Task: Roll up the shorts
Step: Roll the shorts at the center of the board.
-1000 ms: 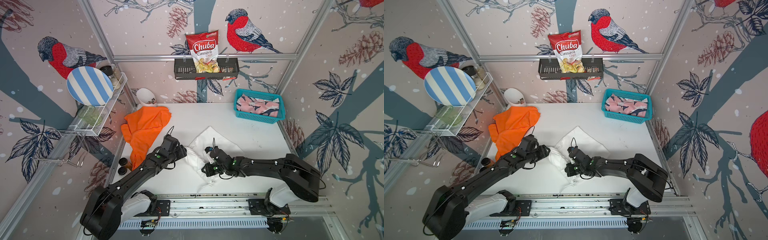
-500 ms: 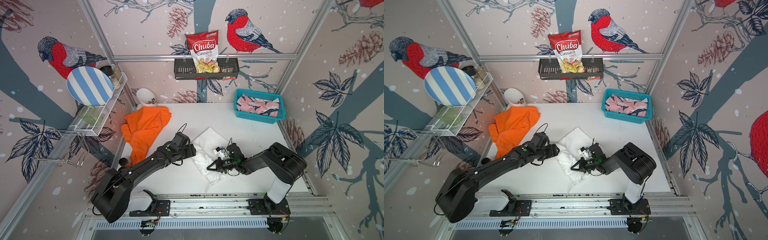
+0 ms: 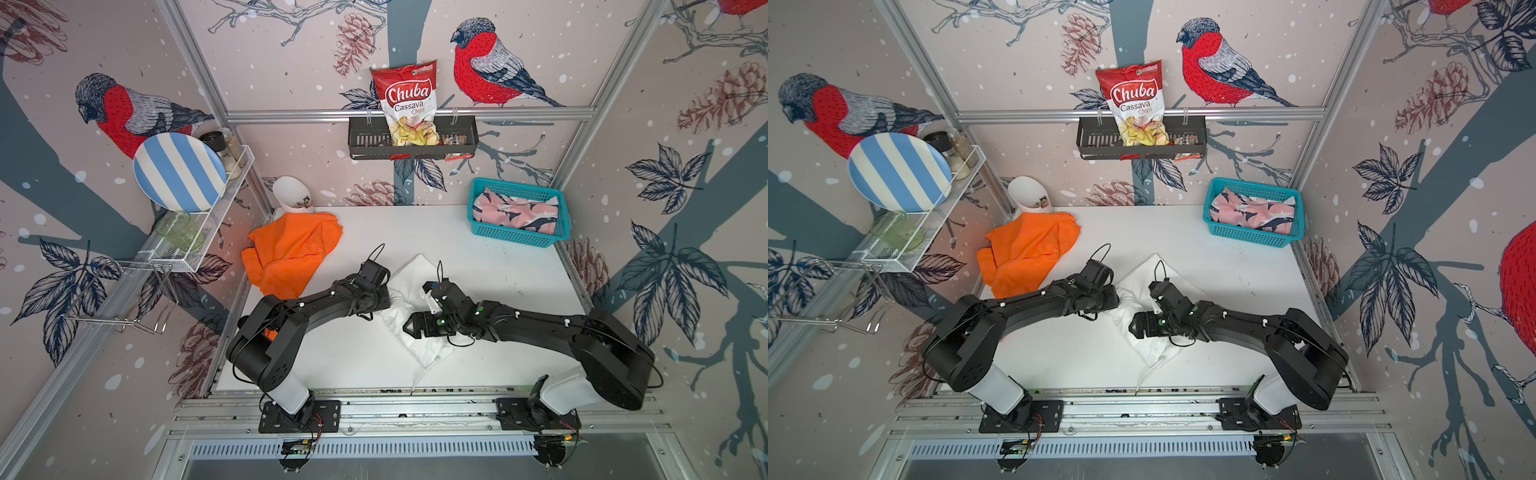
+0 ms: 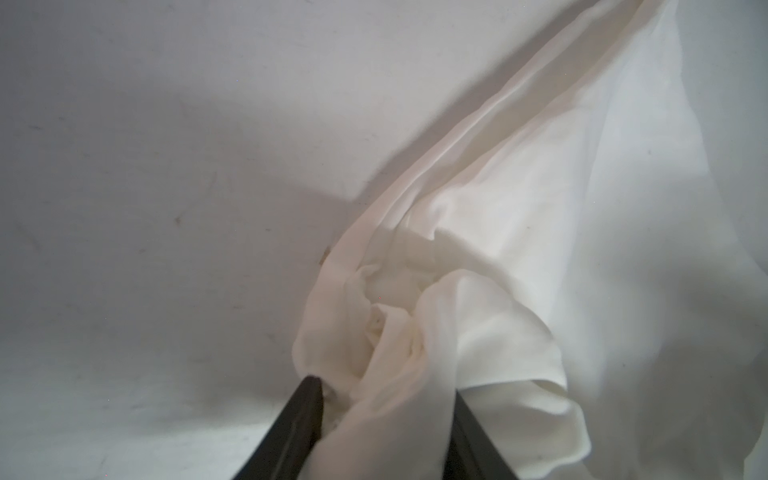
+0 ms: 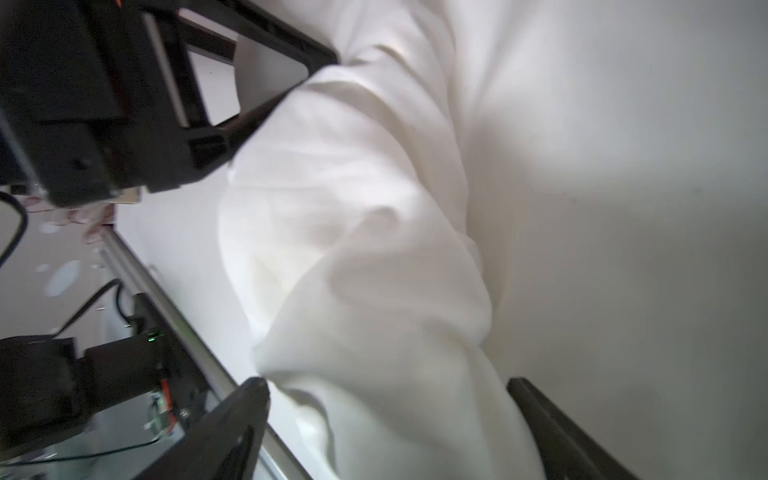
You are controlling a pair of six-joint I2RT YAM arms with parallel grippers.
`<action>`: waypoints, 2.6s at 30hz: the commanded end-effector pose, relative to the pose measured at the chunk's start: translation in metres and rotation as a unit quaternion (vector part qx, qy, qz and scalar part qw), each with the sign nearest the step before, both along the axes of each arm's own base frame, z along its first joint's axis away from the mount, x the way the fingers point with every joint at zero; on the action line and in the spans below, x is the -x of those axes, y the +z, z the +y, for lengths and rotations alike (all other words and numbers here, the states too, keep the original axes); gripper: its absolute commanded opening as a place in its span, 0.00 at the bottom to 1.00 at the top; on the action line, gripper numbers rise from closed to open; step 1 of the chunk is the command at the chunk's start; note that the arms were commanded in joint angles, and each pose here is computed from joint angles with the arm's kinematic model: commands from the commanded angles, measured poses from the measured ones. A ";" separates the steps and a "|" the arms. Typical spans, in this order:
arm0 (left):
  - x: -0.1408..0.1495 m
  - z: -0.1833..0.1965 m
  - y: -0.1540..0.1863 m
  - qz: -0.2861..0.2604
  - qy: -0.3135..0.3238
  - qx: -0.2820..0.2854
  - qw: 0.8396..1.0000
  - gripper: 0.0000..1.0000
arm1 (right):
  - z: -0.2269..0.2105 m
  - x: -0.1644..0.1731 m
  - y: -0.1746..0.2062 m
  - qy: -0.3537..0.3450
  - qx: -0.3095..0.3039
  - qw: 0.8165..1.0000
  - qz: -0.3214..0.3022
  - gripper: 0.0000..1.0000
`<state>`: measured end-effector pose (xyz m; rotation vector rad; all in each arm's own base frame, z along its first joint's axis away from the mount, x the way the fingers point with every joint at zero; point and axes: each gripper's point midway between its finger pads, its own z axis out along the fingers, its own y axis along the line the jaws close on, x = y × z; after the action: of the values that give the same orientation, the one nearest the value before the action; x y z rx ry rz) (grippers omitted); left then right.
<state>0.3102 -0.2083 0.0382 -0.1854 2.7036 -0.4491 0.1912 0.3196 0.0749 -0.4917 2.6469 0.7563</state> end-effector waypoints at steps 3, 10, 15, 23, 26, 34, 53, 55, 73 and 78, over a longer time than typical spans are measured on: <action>-0.004 0.001 -0.002 -0.005 -0.015 -0.008 1.000 0.45 | -0.056 -0.018 0.021 -0.035 0.282 0.942 -0.179 1.00; -0.004 0.004 -0.004 0.003 -0.020 -0.008 1.000 0.46 | -0.011 0.002 0.001 0.058 0.358 0.908 -0.211 1.00; -0.005 0.006 -0.003 0.002 -0.016 -0.003 1.000 0.48 | 0.010 0.030 -0.045 0.109 0.319 0.932 -0.134 1.00; -0.010 0.019 0.000 0.002 -0.007 -0.007 1.000 0.49 | 0.015 0.051 -0.070 0.118 0.273 0.951 -0.085 0.51; -0.018 0.034 0.009 -0.009 0.008 -0.011 1.000 0.48 | 0.030 0.060 -0.059 0.130 0.207 0.968 -0.062 0.19; -0.036 0.066 0.026 -0.013 0.036 -0.001 0.999 0.44 | 0.044 0.074 -0.032 0.141 -0.077 0.982 0.095 0.00; 0.044 -0.008 0.048 0.008 0.009 0.155 0.988 0.78 | -0.014 0.020 -0.050 0.037 -0.019 0.995 0.095 0.94; 0.043 -0.007 0.039 0.010 0.015 0.149 0.989 0.74 | -0.023 0.011 -0.035 0.019 0.033 0.998 0.043 0.98; 0.024 -0.013 0.022 0.016 -0.002 0.110 0.994 0.67 | 0.016 0.024 0.006 0.058 0.319 0.921 -0.217 1.00; 0.024 -0.012 0.021 0.018 -0.004 0.103 0.995 0.67 | 0.012 0.020 -0.038 0.074 0.365 0.903 -0.214 1.00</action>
<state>0.2842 -0.2156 0.0543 -0.2777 2.7025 -0.7113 0.1637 0.3418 0.0476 -0.9094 2.4258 -0.2350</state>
